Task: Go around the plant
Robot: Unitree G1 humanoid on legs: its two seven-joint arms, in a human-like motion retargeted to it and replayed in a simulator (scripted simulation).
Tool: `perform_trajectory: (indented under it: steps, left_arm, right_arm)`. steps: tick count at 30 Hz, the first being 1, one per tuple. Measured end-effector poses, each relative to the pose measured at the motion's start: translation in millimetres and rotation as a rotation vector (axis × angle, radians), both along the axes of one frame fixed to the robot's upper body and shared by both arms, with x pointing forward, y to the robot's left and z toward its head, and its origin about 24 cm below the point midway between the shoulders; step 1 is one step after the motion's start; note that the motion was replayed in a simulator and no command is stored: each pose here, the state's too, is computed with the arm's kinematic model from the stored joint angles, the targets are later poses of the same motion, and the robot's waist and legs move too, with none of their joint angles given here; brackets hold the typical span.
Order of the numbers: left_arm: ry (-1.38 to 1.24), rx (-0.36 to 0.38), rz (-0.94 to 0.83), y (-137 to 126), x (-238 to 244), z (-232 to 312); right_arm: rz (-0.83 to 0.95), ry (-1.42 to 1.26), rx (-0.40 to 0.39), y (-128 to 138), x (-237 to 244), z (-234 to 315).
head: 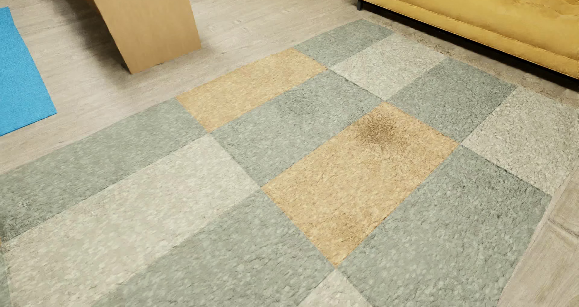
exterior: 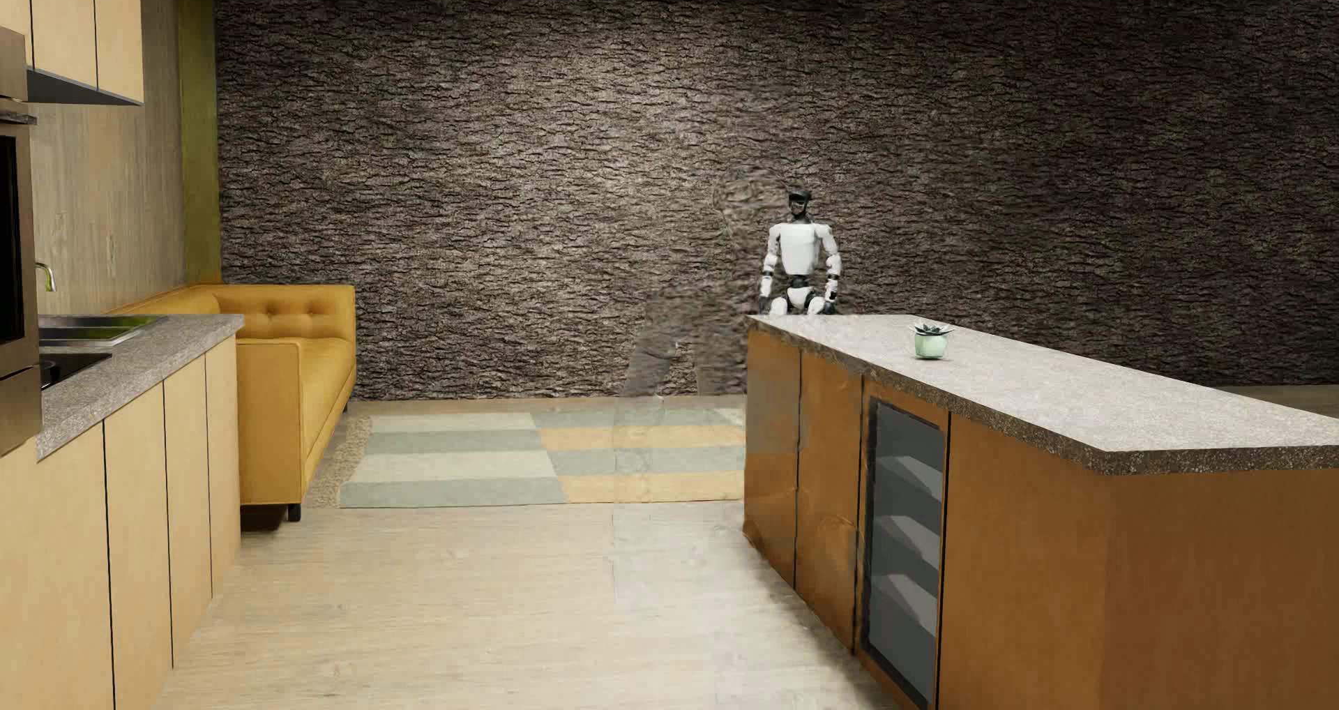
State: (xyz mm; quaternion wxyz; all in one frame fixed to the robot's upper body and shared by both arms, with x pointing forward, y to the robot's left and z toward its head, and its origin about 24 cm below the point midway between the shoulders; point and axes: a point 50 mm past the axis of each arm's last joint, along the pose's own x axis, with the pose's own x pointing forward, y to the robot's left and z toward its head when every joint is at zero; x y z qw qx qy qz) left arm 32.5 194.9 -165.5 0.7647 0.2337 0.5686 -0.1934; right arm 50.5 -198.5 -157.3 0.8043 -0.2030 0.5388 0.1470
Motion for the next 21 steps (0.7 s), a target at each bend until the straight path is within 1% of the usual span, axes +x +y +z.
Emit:
perform_trajectory:
  steps: [1,4,10,11,12,14,16,21]
  left_arm:
    - [-0.016,-0.004,-0.021,-1,6,1]
    - [-0.076,-0.019,-0.011,-3,23,5]
    - [-0.128,-0.067,-0.016,-18,38,8]
    - [-0.121,-0.074,-0.039,-21,35,8]
    - [-0.117,-0.073,-0.036,-21,34,7]
    - [-0.12,-0.063,-0.086,-18,35,9]
    - [-0.163,-0.066,-0.11,-16,45,14]
    - [-0.24,-0.059,-0.097,-15,78,20]
  right_arm:
    - [0.009,-0.028,0.007,2,9,2]
    - [0.0,-0.079,0.026,8,27,5]
    - [-0.003,-0.077,0.023,7,26,5]
    - [-0.008,-0.061,0.019,5,20,4]
    - [-0.028,-0.046,0.012,2,14,3]
    - [-0.018,-0.01,0.004,0,2,0]
    - [-0.014,0.024,0.004,1,-10,-1]
    - [-0.027,0.139,-0.049,-15,-45,-5]
